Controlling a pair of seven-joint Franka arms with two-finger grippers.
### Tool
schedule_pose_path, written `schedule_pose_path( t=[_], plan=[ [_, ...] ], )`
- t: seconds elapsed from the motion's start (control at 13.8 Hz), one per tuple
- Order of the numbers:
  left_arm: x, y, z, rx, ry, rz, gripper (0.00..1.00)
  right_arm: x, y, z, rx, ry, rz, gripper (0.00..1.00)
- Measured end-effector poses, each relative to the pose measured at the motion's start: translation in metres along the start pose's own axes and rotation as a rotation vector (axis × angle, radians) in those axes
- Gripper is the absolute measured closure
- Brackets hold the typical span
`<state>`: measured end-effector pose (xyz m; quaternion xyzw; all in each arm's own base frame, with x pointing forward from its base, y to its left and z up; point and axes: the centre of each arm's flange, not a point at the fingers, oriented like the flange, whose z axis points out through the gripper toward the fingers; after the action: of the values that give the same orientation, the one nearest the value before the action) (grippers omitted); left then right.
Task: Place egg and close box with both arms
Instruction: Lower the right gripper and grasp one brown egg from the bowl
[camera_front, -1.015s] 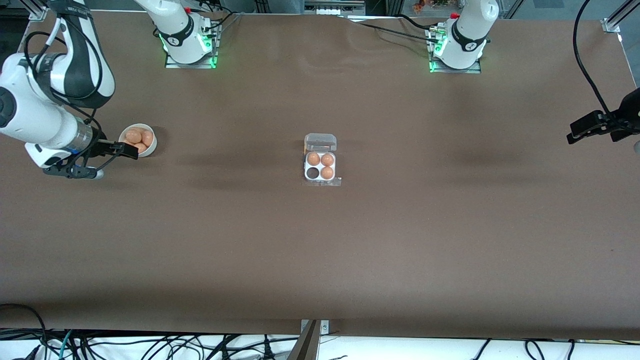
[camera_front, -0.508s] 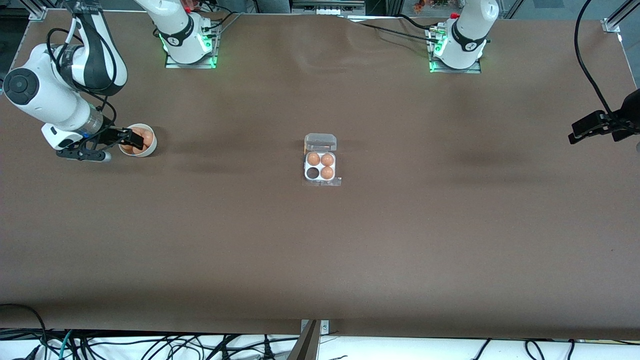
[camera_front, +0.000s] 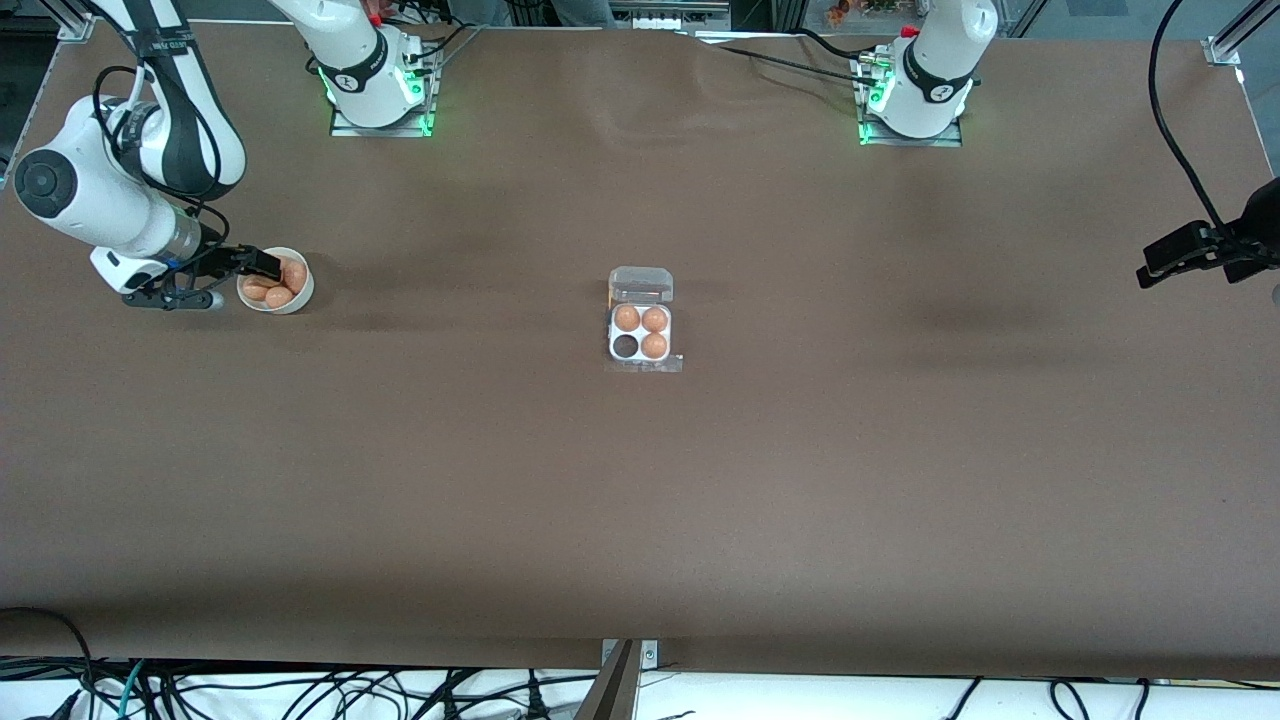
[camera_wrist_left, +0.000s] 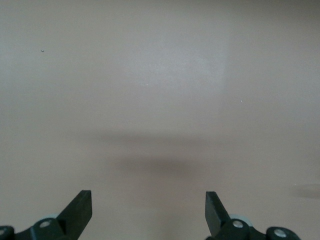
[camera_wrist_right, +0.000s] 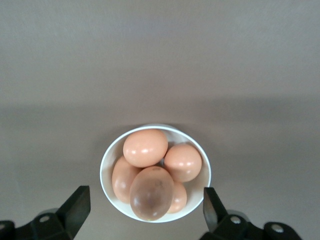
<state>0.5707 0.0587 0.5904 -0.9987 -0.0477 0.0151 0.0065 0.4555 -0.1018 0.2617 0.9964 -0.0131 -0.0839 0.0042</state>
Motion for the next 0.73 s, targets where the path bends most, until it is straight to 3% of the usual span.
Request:
schedule_pose_path(
  t=[0.73],
  plan=[
    [0.000, 0.001, 0.000, 0.000, 0.000, 0.002, 0.00, -0.004, -0.001, 0.026, 0.004, -0.058, -0.008, 0.01]
  ],
)
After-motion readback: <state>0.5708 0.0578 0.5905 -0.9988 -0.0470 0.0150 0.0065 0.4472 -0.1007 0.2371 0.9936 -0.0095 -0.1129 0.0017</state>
